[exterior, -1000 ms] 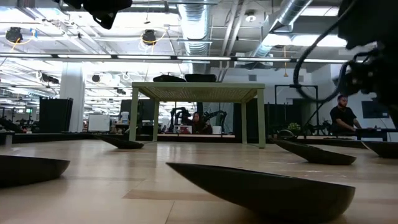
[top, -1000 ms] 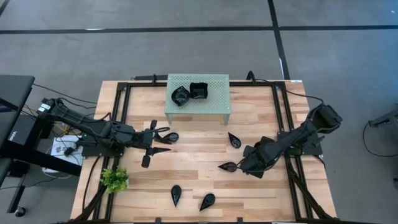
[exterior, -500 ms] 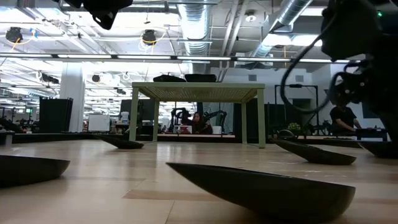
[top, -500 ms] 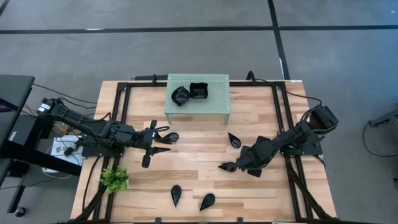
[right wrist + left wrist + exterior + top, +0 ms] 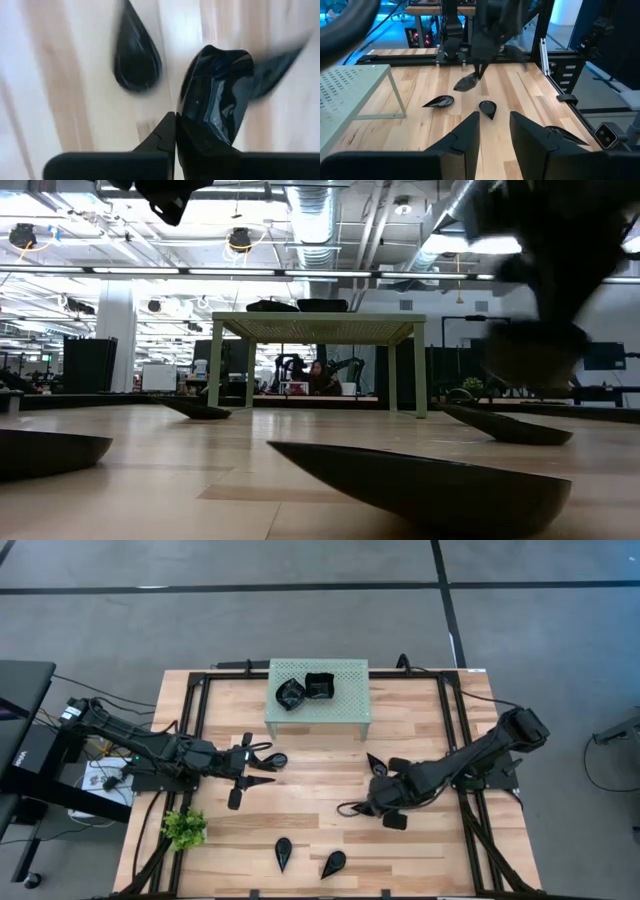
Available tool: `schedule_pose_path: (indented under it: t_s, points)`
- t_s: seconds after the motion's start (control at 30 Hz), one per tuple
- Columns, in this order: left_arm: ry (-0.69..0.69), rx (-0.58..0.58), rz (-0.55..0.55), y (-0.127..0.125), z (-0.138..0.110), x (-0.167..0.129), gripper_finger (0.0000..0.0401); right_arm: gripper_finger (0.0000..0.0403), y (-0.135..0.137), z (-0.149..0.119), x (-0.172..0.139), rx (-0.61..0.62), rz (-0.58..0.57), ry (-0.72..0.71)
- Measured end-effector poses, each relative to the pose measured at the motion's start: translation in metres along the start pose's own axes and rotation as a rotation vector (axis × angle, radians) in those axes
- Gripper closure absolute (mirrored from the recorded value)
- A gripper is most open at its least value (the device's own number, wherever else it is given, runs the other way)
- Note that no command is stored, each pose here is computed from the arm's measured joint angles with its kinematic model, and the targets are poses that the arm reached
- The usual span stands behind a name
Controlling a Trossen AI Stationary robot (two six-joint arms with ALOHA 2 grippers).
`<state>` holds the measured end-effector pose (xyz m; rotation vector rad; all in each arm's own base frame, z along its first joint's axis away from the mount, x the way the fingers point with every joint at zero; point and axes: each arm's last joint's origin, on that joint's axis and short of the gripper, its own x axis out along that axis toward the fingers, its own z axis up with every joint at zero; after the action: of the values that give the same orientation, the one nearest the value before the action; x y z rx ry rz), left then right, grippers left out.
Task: Pick & Place Mini shaped plates
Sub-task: Stack the leaf-shaped plate on top of the other leaf-shaped plate on the shelf
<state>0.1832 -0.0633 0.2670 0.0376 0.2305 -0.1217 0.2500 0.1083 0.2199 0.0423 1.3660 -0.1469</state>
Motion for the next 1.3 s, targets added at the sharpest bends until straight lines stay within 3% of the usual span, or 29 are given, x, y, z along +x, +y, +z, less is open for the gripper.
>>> schedule_pose_path:
  t_s: [0.13, 0.3, 0.5, 0.77, 0.97, 1.3]
  points:
    - [-0.002, 0.011, -0.016, -0.001, 0.0, 0.001, 0.0293, 0.0398, 0.007, 0.022, -0.022, -0.191, -0.042, -0.2]
    - [0.037, 0.15, -0.146, -0.008, -0.008, 0.014, 0.0293, 0.0401, 0.013, 0.054, -0.033, -0.463, -0.075, -0.5]
    - [0.007, 0.265, -0.119, -0.009, -0.014, 0.042, 0.0292, 0.0401, 0.008, 0.084, -0.038, -0.681, -0.034, -0.743]
    - [-0.03, 0.31, -0.054, 0.005, -0.013, 0.064, 0.0261, 0.04, -0.013, 0.095, -0.023, -0.668, -0.042, -0.684]
    - [-0.014, 0.31, -0.124, 0.01, -0.02, 0.075, 0.0231, 0.0401, -0.023, 0.1, -0.025, -0.695, -0.077, -0.705]
    - [-0.041, 0.344, -0.095, 0.017, -0.022, 0.083, 0.0264, 0.04, -0.028, 0.103, -0.026, -0.748, -0.096, -0.723]
